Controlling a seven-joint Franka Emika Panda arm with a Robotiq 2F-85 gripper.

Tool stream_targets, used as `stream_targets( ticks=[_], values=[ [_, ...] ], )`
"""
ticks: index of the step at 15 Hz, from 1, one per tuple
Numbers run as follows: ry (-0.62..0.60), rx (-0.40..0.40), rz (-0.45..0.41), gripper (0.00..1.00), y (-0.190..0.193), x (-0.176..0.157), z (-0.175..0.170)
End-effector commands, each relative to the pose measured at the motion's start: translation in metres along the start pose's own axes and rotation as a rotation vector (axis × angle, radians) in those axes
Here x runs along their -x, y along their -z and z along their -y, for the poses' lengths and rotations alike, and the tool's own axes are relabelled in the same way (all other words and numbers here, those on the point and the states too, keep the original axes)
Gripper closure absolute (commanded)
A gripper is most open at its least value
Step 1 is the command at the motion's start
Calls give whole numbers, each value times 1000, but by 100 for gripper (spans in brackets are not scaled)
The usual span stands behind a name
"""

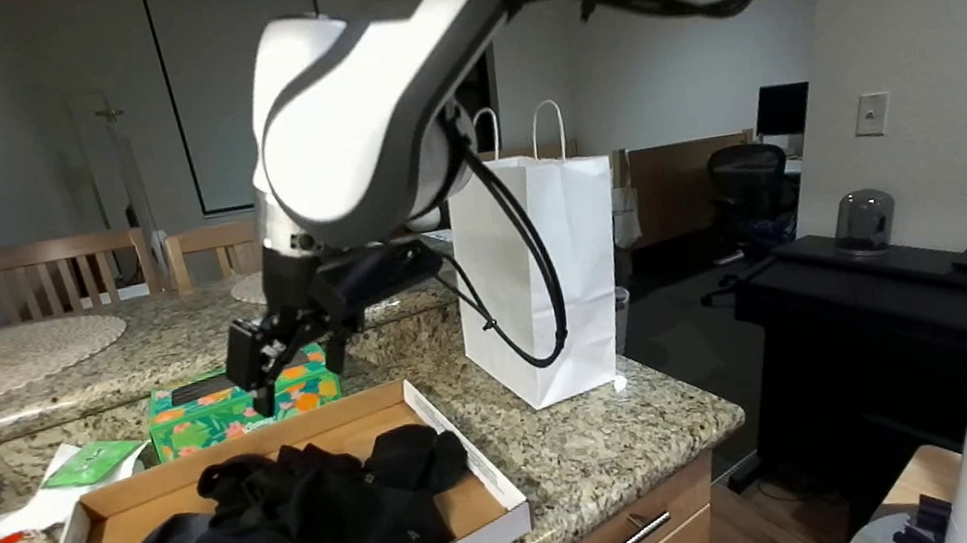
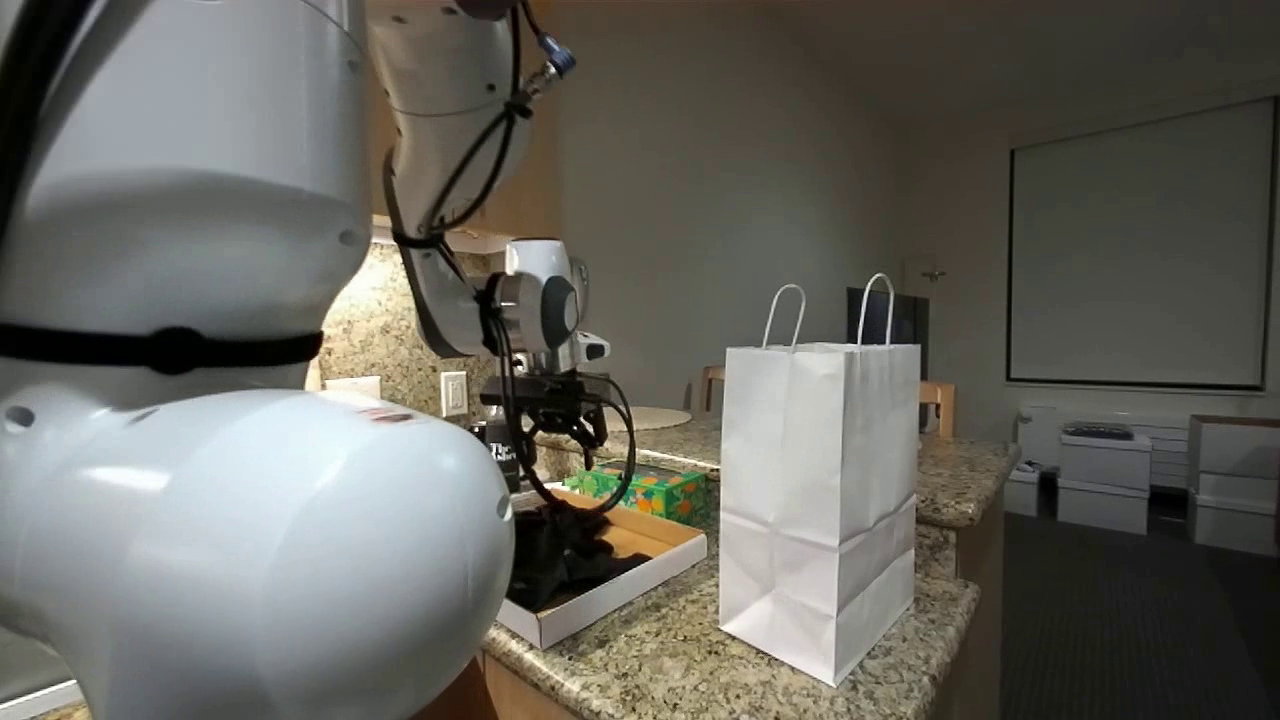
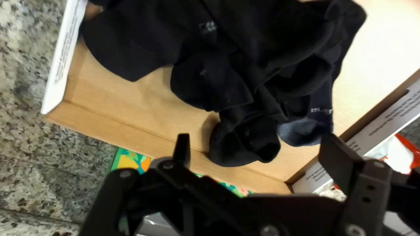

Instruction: Pick up all the socks and put them in the bag.

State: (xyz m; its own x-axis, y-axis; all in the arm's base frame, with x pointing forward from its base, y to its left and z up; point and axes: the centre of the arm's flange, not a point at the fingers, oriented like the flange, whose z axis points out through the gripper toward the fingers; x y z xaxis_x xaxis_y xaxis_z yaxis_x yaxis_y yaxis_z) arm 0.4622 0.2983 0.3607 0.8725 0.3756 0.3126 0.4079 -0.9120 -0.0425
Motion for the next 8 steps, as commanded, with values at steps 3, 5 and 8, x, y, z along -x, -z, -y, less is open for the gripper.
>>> stream_targets(
  ticks=[3,5,8],
  values=[
    [119,20,18,0,-98,-29,9],
    [141,21,80,0,-122,-27,20],
    [131,71,134,27,-140,-30,26]
  ],
)
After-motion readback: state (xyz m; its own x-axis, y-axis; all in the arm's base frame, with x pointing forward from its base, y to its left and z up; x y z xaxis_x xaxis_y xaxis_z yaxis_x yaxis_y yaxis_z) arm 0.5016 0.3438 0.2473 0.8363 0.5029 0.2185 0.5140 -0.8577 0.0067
